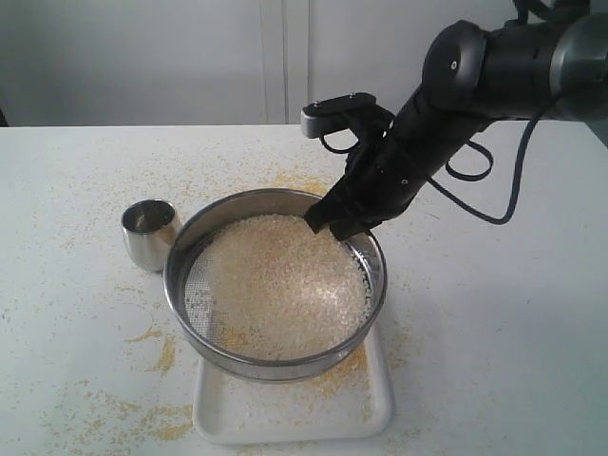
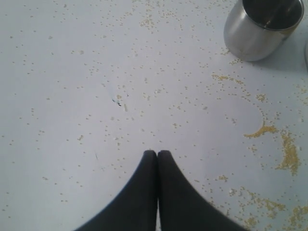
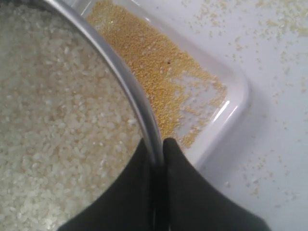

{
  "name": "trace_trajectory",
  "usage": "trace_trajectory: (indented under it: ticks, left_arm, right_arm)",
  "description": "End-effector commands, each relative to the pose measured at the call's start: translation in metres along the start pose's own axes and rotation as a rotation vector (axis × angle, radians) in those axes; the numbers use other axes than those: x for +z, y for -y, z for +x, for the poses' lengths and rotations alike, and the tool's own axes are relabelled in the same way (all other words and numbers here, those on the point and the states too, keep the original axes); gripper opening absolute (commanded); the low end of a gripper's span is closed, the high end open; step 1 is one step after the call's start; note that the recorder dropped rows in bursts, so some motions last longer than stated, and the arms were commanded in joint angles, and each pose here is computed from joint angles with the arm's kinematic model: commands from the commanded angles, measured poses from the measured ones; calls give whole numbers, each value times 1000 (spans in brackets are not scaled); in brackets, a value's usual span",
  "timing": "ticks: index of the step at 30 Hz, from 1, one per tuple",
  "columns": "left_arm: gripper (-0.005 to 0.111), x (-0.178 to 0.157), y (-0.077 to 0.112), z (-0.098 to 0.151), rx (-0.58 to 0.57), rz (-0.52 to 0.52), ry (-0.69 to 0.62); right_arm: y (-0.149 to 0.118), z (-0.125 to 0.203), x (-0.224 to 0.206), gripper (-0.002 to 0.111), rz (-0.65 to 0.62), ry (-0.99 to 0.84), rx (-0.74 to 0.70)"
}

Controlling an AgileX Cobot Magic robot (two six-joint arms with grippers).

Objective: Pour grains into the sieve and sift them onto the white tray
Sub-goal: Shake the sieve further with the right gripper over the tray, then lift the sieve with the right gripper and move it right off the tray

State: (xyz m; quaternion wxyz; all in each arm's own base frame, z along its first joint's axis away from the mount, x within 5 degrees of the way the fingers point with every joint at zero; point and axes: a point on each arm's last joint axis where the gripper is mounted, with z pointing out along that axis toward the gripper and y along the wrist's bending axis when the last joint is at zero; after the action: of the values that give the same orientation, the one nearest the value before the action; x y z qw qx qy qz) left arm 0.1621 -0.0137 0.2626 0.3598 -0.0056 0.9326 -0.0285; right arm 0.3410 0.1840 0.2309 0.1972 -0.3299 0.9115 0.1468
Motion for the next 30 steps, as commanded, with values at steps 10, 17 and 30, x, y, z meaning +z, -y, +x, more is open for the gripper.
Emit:
trace_trajectory:
  ticks: [10, 17, 30]
  left_arm:
    - [1, 0, 0, 2, -10, 2, -6]
    - [1, 0, 0, 2, -10, 2, -6]
    - [1, 0, 0, 2, -10, 2, -6]
  right_arm:
    - [57, -32, -42, 0, 339, 103, 109]
    - [70, -27, -49, 0, 335, 24, 65]
    - [159, -2, -14, 0, 354, 147, 491]
